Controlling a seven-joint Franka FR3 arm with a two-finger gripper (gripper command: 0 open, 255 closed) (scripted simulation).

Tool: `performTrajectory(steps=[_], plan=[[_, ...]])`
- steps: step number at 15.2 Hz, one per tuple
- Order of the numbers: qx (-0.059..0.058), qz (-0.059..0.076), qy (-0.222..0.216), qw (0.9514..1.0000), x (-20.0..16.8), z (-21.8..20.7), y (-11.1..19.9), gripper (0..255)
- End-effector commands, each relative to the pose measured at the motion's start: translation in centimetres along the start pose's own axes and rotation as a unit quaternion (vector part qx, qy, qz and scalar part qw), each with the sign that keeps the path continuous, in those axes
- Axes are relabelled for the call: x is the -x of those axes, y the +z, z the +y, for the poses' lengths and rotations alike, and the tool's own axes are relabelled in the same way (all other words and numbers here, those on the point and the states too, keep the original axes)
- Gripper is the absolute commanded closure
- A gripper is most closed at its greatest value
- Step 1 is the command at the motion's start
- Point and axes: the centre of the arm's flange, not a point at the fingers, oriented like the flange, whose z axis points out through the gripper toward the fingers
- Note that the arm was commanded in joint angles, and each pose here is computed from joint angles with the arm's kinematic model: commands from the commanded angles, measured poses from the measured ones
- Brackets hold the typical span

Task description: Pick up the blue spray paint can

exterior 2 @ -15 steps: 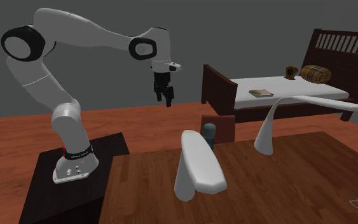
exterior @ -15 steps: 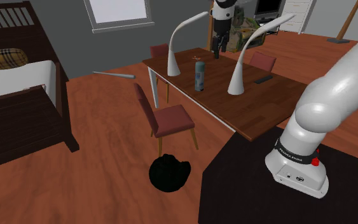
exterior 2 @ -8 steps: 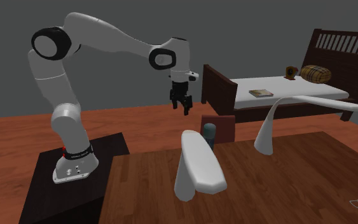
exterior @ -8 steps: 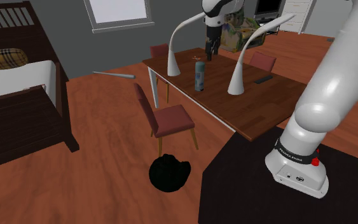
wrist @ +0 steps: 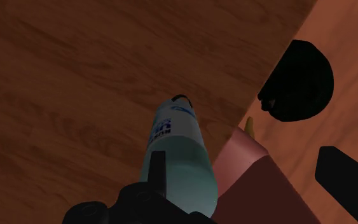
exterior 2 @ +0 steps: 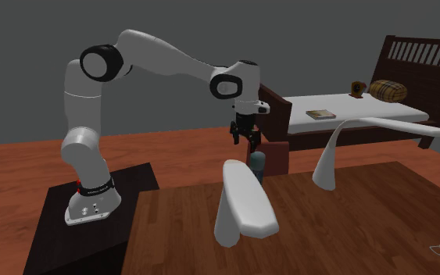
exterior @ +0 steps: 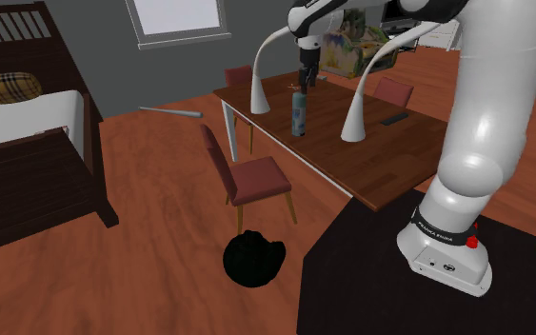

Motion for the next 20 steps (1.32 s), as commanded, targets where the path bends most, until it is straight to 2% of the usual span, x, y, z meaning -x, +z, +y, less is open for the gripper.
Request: performTrajectory(steps=[1, 4, 13, 14, 20], plan=[[-0.004, 0.001, -0.006, 1.0, -2.0, 1.8, 1.4, 0], [-0.007, 0.002, -0.013, 0.9999, -4.1, 3.9, 2.9, 0], [-0.007, 0.002, -0.013, 0.9999, -4.1, 3.8, 6.9, 0], [-0.007, 0.002, -0.013, 0.9999, -4.1, 3.9, 6.9, 255], [-0.007, 0.002, -0.013, 0.9999, -4.1, 3.8, 6.9, 255]])
